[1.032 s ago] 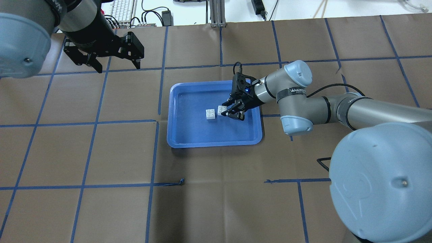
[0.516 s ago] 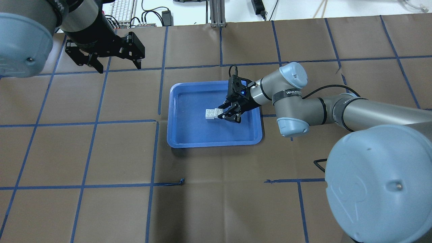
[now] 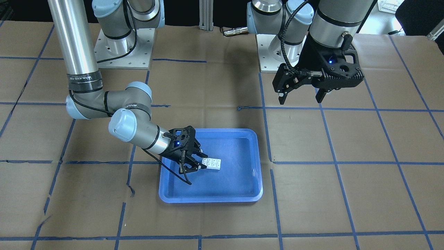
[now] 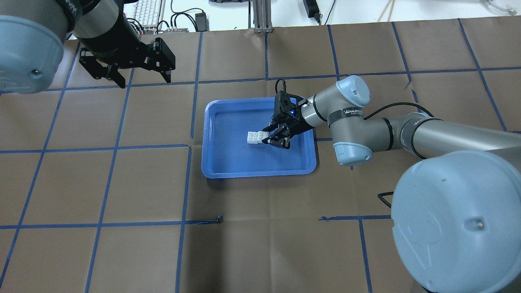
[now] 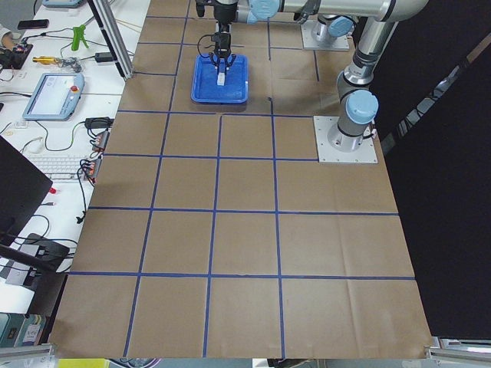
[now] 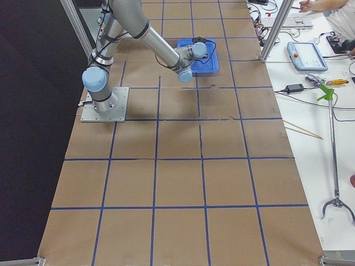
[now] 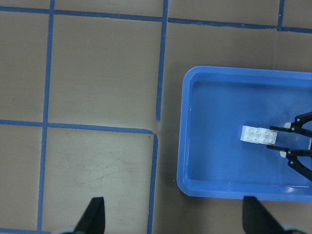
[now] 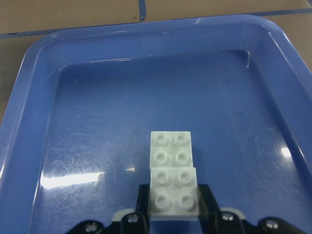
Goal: Assemble white blocks and place on blue tray
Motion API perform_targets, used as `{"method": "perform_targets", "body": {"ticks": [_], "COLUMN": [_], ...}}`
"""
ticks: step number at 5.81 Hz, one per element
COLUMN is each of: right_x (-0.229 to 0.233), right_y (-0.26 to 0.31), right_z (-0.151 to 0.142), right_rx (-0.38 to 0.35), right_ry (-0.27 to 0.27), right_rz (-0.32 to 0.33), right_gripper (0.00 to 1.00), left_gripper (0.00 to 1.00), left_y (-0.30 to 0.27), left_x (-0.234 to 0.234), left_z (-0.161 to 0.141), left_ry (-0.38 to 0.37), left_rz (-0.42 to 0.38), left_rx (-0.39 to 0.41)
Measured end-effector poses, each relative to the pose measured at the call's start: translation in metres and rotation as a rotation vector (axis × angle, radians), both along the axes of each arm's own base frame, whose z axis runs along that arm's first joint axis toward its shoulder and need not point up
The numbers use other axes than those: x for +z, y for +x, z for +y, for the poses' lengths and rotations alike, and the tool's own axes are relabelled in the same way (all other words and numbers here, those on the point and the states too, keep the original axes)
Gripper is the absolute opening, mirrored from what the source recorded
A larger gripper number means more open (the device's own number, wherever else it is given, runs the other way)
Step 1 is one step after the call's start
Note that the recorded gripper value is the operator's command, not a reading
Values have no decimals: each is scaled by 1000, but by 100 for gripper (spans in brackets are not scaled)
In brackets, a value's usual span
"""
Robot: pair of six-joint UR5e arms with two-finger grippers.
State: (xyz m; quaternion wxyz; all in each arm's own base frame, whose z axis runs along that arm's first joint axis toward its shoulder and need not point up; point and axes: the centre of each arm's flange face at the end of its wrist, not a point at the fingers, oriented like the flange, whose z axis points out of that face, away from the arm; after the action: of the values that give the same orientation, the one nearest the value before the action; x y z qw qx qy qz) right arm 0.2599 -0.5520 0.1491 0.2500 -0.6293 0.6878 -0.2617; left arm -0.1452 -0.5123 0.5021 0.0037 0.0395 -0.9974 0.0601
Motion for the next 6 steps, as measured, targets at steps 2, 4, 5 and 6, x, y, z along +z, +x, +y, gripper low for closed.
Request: {"method": "perform_targets", "body": {"ticks": [2,4,5,6], "right_x": [0,-1,-2,-3], "right_y": [0,0,0,0], "right_z": [0,0,0,0], "right_rx": [0,0,-1,-1], "right_ry": [-1,1,5,8], "right_rz": [0,0,1,2], "right_gripper": [25,26,26,26], "left_gripper": [99,99,99,99], "left_y": [0,0,0,0], "left_x": [3,4,4,4], "left_z": [2,3,3,3], "left_ry": [-6,-8,-8,-8], "left_rz": [2,3,3,3], "left_rx": [0,0,0,0]}}
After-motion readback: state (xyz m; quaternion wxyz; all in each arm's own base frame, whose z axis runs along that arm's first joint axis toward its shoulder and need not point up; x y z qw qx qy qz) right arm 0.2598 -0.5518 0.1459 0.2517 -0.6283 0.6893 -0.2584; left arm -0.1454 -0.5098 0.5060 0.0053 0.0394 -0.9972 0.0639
